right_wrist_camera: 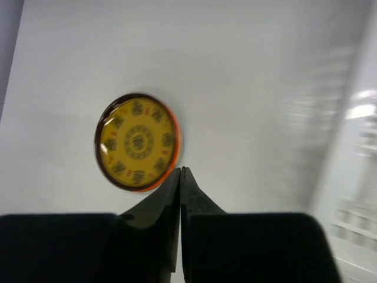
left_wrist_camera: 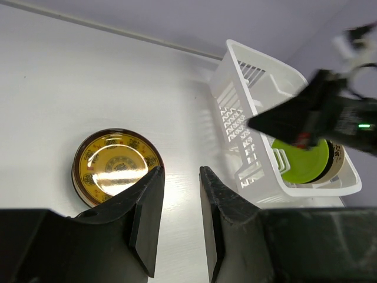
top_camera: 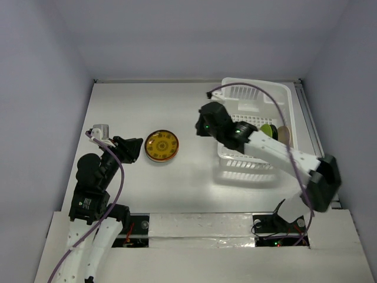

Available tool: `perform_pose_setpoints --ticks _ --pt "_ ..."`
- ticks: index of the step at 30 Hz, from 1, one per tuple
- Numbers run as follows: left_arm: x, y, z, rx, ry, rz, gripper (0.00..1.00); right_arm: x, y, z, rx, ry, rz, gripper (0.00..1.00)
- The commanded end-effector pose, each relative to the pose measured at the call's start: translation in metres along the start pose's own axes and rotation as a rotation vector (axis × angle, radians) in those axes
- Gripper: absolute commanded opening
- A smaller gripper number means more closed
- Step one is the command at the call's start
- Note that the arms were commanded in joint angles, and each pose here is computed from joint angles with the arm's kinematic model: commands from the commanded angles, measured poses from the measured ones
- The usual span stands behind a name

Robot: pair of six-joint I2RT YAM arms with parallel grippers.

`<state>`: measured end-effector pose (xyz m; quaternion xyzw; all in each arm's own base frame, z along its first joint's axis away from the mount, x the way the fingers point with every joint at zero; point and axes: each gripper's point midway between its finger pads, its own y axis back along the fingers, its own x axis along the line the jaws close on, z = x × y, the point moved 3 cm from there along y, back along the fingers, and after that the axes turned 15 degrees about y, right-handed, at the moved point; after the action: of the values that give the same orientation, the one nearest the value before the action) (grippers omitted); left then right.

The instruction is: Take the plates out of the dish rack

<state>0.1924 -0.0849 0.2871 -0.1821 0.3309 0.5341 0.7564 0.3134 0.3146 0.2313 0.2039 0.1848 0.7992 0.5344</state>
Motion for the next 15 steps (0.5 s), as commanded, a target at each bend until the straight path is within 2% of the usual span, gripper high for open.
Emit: perform_pose_setpoints --ticks 1,7,9,10,11,13,15 --pt "-0.009 0.001 0.01 -0.039 -0.008 -0.038 0.27 -0.079 0.053 0.009 -0.073 -0.015 -0.3 0.0" --pt "-0.011 0.002 0.009 -0.039 -0.01 -0.05 0.27 -0.194 0.123 -0.027 -0.048 -0.104 -0.589 0.01" --pt "-0.01 0.002 0.009 -0.038 -0.009 -0.047 0.27 -0.211 0.135 -0.033 -0.035 -0.112 -0.643 0.1" --pt "-0.011 0.001 0.009 -0.037 -0.009 -0.049 0.27 -0.222 0.14 -0.038 0.002 -0.103 -0.674 0.24" --pt "-0.011 0.001 0.009 -0.034 -0.009 -0.05 0.27 -0.226 0.142 -0.041 0.022 -0.103 -0.69 0.3" --pt "-0.011 0.001 0.009 -0.034 -0.011 -0.05 0.27 -0.234 0.142 -0.047 0.071 -0.088 -0.724 0.38" --pt "-0.01 0.001 0.008 -0.03 -0.01 -0.048 0.28 -0.243 0.142 -0.049 0.102 -0.089 -0.751 0.38"
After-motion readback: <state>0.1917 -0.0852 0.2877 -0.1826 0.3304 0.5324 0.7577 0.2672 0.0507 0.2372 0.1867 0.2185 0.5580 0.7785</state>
